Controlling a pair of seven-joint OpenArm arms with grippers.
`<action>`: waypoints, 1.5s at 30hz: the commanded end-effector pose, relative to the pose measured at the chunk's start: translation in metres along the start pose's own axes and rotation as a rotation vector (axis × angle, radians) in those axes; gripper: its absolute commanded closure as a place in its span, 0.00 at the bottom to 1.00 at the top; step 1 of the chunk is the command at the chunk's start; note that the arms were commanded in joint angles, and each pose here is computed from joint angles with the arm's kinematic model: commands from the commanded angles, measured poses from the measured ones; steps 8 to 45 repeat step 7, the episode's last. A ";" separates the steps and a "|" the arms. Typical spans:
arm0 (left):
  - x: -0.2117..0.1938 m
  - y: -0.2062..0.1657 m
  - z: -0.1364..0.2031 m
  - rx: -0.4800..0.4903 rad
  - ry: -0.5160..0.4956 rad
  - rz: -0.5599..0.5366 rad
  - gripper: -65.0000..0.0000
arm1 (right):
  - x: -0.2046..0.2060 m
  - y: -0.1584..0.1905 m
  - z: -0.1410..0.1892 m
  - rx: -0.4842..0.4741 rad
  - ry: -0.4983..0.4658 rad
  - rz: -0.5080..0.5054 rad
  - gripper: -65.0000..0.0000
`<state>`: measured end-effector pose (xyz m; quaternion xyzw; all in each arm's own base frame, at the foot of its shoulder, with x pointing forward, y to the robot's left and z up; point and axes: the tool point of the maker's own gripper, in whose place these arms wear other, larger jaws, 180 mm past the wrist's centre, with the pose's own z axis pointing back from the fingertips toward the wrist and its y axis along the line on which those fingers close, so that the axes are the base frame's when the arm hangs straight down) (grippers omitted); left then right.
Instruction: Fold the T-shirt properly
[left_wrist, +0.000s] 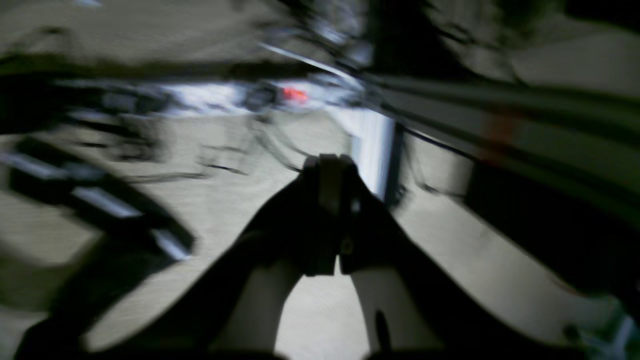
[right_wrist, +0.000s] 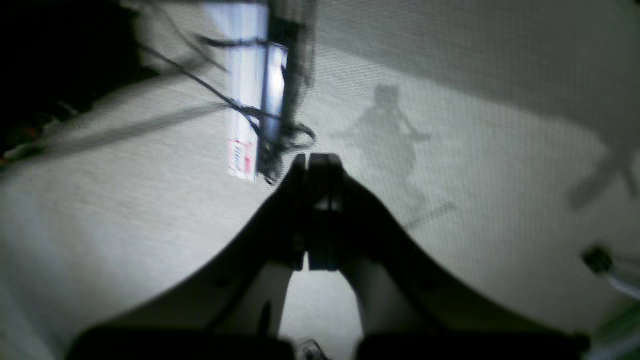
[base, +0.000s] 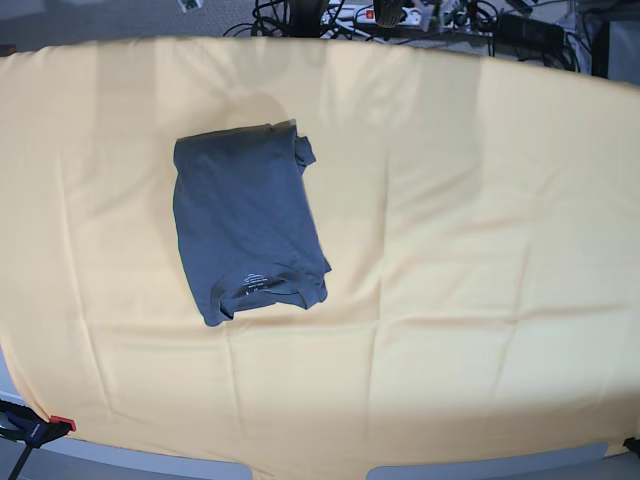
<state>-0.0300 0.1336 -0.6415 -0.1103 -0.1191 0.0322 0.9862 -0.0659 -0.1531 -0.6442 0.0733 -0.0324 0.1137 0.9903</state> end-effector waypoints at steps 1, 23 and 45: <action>-0.014 0.002 0.003 0.023 0.019 -0.004 1.00 | -0.002 0.000 0.001 -0.002 -0.005 0.015 1.00; -0.014 -0.049 -0.006 -0.037 -0.002 -0.046 1.00 | 0.000 0.014 -0.002 0.007 -0.007 0.030 1.00; -0.014 -0.049 -0.006 -0.037 -0.002 -0.046 1.00 | 0.000 0.014 -0.002 0.007 -0.007 0.030 1.00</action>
